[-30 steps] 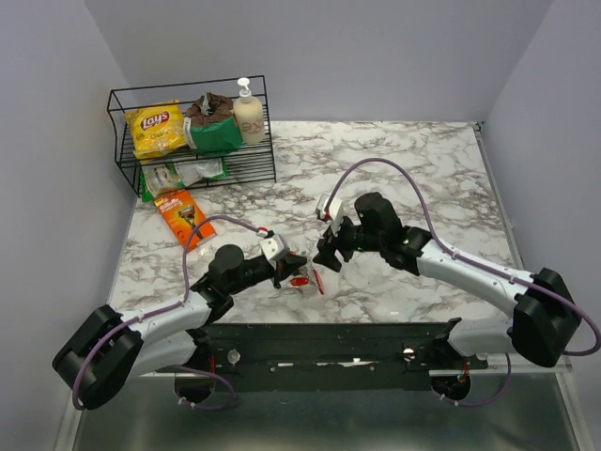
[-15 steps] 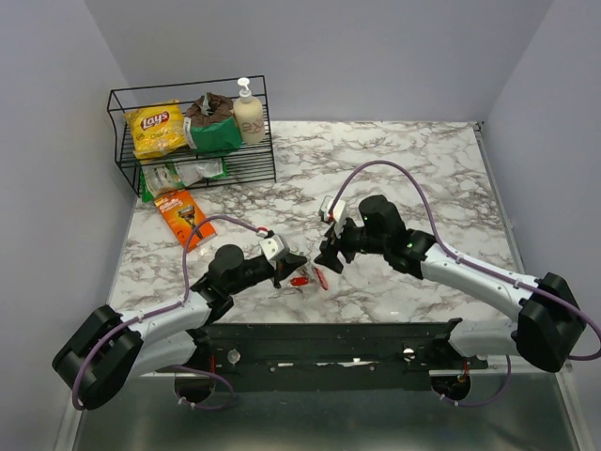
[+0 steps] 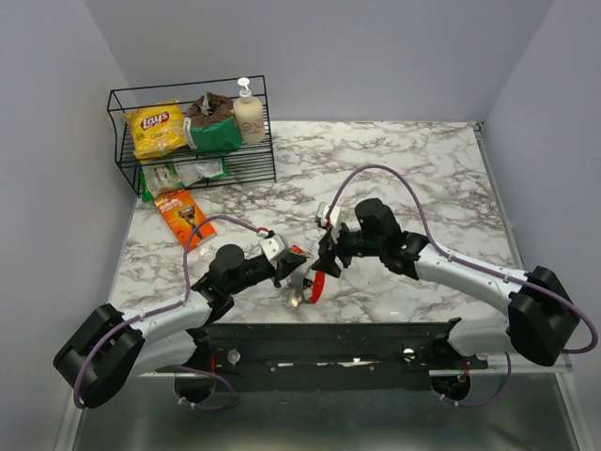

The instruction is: Put the keys on the keyring

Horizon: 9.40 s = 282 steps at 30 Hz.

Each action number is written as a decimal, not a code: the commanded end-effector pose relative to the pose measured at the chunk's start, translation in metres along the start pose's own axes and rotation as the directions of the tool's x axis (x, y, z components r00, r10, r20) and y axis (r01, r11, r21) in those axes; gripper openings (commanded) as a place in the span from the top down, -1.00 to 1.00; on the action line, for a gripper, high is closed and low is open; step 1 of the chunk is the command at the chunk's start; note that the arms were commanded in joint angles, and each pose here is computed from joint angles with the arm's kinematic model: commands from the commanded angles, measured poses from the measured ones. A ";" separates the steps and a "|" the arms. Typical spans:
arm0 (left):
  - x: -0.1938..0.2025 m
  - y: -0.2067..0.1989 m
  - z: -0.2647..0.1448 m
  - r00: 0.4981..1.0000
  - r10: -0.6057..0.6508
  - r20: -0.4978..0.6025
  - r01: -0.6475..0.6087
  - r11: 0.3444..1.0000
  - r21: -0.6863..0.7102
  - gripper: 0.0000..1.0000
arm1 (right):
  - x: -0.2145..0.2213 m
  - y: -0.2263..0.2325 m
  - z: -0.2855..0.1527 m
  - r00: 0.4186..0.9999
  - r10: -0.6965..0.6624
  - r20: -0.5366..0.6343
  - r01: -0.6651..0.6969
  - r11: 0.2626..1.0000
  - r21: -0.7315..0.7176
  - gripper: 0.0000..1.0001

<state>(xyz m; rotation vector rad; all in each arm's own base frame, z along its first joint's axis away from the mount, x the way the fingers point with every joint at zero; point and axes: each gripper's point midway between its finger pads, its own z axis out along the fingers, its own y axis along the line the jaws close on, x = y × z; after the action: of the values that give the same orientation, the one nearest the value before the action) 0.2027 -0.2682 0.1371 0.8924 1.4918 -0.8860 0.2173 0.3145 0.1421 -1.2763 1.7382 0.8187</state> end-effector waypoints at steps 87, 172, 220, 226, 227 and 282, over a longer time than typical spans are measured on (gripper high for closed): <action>-0.014 0.021 -0.028 0.913 -0.398 -0.084 0.354 0.878 -0.322 1.00 | -0.052 -0.027 -0.011 0.991 0.102 0.089 -0.108 0.992 0.065 -0.52; 0.084 0.060 0.023 0.718 -0.577 -0.389 0.421 0.806 -0.416 0.24 | -0.007 -0.051 0.004 0.967 0.254 0.037 -0.255 0.965 0.055 -0.33; 0.010 0.047 0.017 0.895 -0.369 -0.251 0.319 0.922 -0.218 1.00 | -0.038 -0.001 -0.012 0.983 0.116 0.143 -0.076 0.963 -0.260 -0.13; 0.011 0.047 0.016 0.895 -0.369 -0.252 0.319 0.922 -0.218 1.00 | -0.031 -0.004 -0.006 0.983 0.137 0.120 -0.105 0.964 -0.246 -0.14; 0.012 0.047 0.015 0.894 -0.370 -0.254 0.319 0.922 -0.220 1.00 | -0.028 -0.007 -0.004 0.983 0.146 0.111 -0.116 0.964 -0.238 -0.14; 0.077 0.080 -0.002 0.755 -0.572 -0.319 0.418 0.796 -0.437 -0.03 | 0.008 -0.053 0.044 0.917 0.396 -0.055 -0.399 0.915 -0.062 -0.25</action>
<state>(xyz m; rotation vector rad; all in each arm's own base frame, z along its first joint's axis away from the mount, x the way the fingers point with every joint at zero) 0.2637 -0.2283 0.0627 0.4298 2.2658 -0.8146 0.2663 0.3315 0.1119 -1.0538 2.0204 1.1131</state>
